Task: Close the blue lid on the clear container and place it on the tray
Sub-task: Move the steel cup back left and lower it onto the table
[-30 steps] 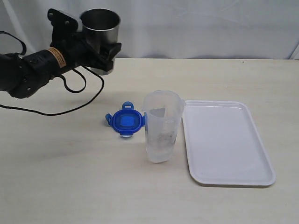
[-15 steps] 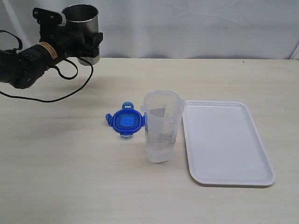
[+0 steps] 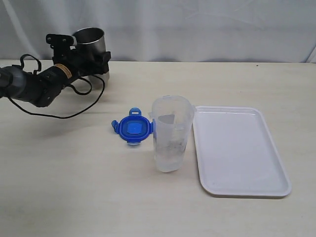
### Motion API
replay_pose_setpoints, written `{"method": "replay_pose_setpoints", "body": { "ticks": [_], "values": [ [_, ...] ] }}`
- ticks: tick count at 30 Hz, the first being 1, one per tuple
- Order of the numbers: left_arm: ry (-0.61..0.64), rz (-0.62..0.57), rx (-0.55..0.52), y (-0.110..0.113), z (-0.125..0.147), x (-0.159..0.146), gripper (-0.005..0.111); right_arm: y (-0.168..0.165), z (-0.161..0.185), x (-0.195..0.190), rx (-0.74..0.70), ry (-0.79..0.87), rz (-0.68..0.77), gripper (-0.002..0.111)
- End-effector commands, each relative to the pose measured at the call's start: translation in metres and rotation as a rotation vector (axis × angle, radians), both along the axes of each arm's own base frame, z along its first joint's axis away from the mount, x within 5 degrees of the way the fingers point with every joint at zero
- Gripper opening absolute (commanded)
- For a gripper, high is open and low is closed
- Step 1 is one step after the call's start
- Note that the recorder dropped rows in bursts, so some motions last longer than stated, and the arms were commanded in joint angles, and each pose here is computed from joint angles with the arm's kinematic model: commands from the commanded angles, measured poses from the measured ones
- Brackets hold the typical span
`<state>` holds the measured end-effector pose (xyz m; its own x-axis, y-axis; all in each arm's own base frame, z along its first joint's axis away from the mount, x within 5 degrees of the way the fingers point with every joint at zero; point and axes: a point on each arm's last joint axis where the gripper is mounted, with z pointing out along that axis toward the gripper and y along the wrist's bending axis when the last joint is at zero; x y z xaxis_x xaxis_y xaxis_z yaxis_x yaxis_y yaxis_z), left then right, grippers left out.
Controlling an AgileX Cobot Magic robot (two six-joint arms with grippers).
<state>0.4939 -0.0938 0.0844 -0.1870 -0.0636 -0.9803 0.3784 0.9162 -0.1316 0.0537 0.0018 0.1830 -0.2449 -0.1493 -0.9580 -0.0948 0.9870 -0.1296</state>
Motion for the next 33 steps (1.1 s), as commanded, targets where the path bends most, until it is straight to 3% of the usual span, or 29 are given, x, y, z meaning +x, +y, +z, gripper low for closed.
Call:
{"method": "replay_pose_setpoints", "body": {
  "ticks": [1, 14, 17, 23, 25, 28, 33],
  "values": [
    [-0.053, 0.004, -0.063, -0.001, 0.001, 0.003, 0.0, 0.0, -0.001, 0.0, -0.002, -0.003, 0.004, 0.005],
    [0.005, -0.011, -0.041, -0.002, -0.009, 0.002, 0.001, 0.0, -0.001, 0.0, -0.002, -0.003, 0.004, 0.005],
    [0.026, -0.021, -0.018, -0.004, -0.012, 0.001, 0.011, 0.0, -0.001, 0.0, -0.002, -0.003, 0.004, 0.005],
    [0.038, -0.056, 0.035, -0.007, -0.015, -0.001, 0.059, 0.0, -0.001, 0.0, -0.002, -0.003, 0.004, 0.005],
    [0.027, -0.061, 0.05, -0.007, -0.014, -0.001, 0.07, 0.0, -0.001, 0.0, -0.002, -0.003, 0.004, 0.005],
    [0.022, -0.069, 0.058, -0.007, -0.014, -0.001, 0.08, 0.0, -0.001, 0.0, -0.002, -0.003, 0.004, 0.005],
    [0.022, -0.07, 0.058, -0.007, -0.014, -0.001, 0.079, 0.0, -0.001, 0.0, -0.002, -0.003, 0.004, 0.005]
  ]
}}
